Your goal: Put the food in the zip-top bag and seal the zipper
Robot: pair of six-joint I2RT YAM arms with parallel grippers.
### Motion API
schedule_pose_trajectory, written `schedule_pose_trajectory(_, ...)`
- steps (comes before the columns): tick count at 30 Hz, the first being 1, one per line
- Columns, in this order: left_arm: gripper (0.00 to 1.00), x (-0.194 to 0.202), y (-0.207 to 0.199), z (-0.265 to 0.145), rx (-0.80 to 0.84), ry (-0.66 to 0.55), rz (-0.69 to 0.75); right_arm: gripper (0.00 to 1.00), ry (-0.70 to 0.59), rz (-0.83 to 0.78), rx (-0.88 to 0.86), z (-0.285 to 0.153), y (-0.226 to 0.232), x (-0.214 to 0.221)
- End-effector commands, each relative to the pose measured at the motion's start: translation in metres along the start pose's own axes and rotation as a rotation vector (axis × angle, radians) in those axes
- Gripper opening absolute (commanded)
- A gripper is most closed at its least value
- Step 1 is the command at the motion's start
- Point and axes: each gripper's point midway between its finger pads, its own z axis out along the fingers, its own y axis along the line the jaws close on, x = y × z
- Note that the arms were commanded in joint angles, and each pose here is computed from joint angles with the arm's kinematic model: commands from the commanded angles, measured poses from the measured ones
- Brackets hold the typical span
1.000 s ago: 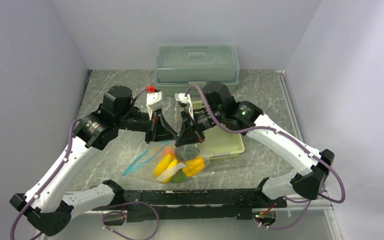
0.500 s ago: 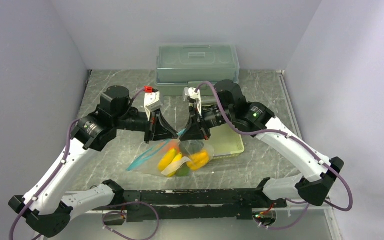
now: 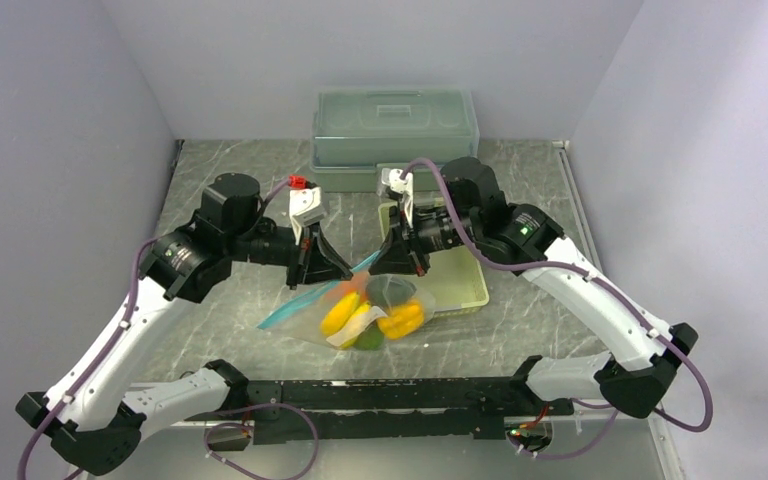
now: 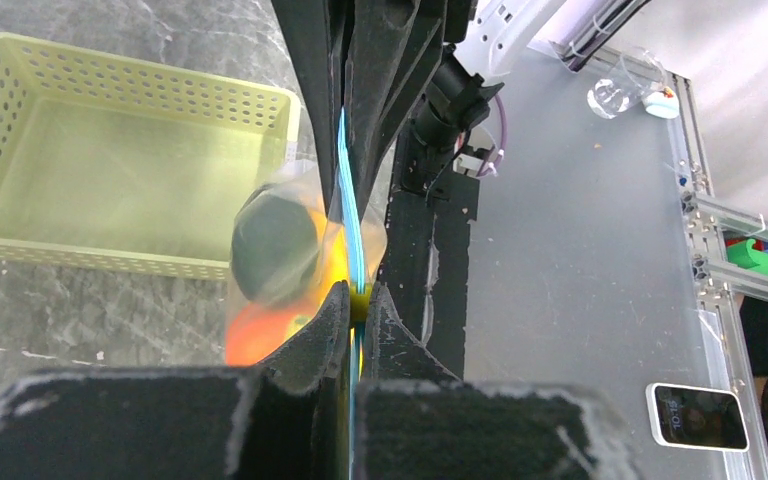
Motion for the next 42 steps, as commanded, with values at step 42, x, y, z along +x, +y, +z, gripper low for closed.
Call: schedule_pose_trajectory(42, 0.0, 0.02, 0.007, -0.02, -0.151, 0.052, 0.011, 0.0, -0.345, 0.007, 0.559, -0.135, -0.039, -0.085)
